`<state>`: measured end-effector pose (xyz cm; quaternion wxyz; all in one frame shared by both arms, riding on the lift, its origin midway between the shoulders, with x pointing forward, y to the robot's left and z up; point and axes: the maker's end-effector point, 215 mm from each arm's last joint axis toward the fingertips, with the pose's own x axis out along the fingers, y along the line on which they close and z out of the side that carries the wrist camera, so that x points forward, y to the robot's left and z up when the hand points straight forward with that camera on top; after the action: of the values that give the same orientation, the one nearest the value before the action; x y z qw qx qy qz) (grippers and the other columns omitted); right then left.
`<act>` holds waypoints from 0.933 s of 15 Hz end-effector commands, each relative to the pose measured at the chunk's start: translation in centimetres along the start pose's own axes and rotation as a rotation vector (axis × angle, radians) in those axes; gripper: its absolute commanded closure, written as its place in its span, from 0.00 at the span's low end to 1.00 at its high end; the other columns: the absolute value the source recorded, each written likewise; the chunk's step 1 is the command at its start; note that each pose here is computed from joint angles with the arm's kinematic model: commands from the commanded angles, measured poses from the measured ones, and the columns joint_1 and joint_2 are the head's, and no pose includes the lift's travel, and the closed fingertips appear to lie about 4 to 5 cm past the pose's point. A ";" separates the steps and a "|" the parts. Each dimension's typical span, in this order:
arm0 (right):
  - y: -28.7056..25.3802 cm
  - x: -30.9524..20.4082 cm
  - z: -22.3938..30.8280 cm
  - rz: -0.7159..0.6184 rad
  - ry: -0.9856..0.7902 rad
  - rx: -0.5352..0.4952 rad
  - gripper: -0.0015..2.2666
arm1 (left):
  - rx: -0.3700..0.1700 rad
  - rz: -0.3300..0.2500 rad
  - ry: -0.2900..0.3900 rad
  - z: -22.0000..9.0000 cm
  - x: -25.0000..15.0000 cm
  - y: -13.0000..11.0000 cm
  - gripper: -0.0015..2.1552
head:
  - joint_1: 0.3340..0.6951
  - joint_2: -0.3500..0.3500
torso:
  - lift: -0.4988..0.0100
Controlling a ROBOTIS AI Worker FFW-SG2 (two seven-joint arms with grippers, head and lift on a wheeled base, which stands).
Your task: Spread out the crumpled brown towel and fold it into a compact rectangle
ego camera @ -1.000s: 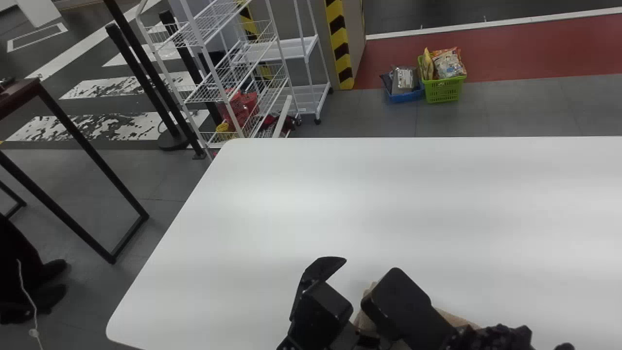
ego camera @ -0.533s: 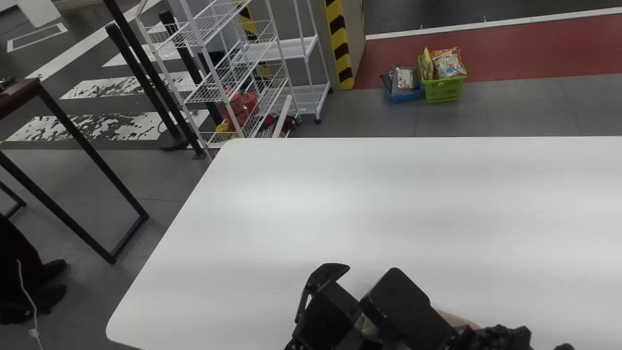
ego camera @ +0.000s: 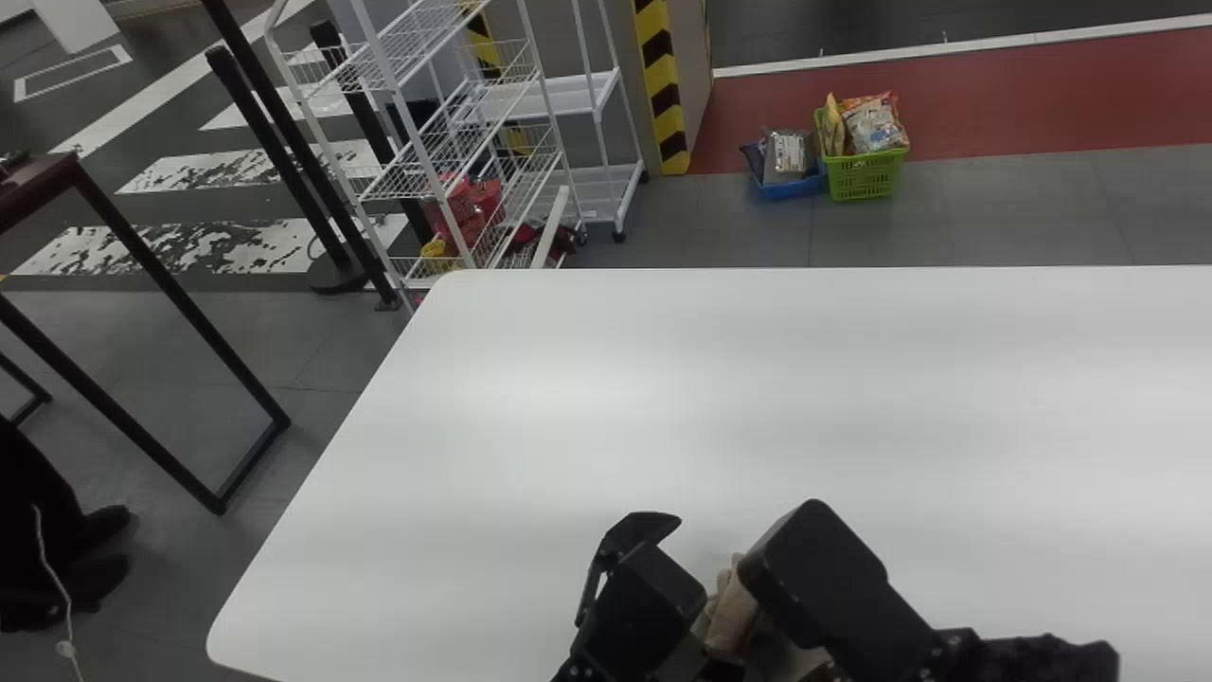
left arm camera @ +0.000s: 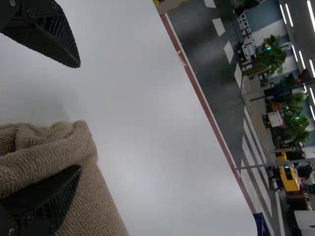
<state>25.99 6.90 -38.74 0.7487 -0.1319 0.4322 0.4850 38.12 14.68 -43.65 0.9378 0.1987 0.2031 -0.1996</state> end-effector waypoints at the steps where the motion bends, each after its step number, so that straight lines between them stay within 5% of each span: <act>1: -1.8 -2.3 0.9 -0.034 -0.059 0.032 0.06 | -0.002 0.000 0.004 -0.1 0.0 -0.1 0.03 | 1.00 1.00 | 0.73; 4: -5.8 -3.7 0.2 -0.100 -0.073 0.090 0.27 | -0.003 -0.002 0.007 -0.2 0.2 -0.1 0.03 | 1.00 0.96 | 0.73; 6: -7.8 -3.7 -0.8 -0.126 -0.053 0.117 0.63 | -0.003 -0.003 0.006 -0.2 0.2 -0.2 0.03 | 1.00 0.91 | 0.73; 14: -9.4 -2.2 -2.5 -0.136 0.013 0.113 0.67 | 0.000 -0.002 0.011 -0.3 0.1 -0.1 0.03 | 1.00 0.82 | 0.73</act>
<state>32.33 -0.63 -40.44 0.7855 -0.1204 0.4511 0.4062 38.16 14.63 -43.81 0.9370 0.1989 0.2061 -0.2000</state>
